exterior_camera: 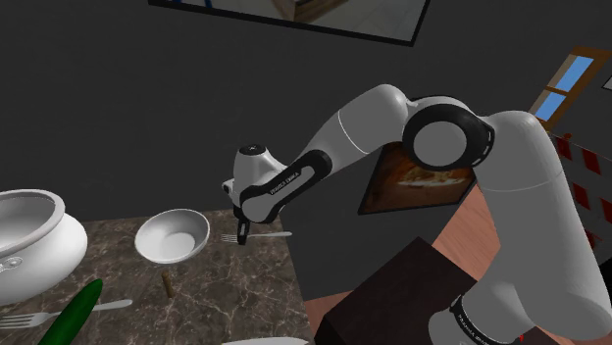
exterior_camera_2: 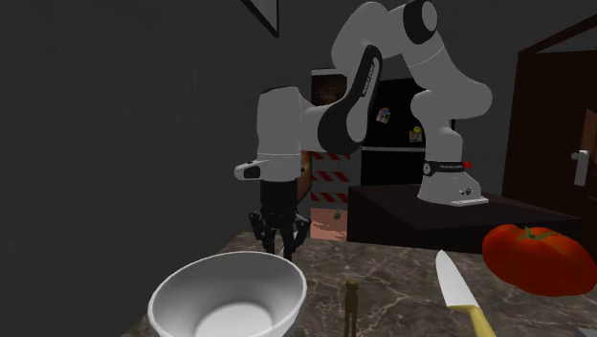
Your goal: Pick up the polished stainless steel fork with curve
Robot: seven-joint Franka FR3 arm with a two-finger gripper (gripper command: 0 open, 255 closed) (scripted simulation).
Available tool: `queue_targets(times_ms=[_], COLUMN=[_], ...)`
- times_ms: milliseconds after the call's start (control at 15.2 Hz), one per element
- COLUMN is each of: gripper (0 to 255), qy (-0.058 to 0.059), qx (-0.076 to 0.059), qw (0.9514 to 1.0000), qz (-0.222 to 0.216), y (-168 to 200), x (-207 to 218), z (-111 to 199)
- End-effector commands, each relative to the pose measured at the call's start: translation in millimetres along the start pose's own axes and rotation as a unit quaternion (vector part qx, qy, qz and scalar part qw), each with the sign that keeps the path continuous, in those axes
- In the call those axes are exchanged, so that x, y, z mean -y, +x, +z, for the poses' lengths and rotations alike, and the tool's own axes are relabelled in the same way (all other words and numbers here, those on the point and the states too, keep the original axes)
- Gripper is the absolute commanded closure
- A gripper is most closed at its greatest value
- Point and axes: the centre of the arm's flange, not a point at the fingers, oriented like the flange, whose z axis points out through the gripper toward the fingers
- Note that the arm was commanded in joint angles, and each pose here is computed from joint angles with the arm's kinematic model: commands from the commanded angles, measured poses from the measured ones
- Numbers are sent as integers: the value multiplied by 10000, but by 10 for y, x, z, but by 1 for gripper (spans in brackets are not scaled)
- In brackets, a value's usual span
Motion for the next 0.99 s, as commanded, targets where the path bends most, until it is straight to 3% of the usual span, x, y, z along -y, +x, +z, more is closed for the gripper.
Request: queue_targets(times_ms=[0, 396, 924], gripper=[255, 255, 255], qy=[12, 12, 12], qx=[12, 12, 12], qw=[10000, 10000, 10000], qz=[-5, -6, -6], y=[-5, 0, 22], x=[11, 10, 17], z=[19, 25, -396])
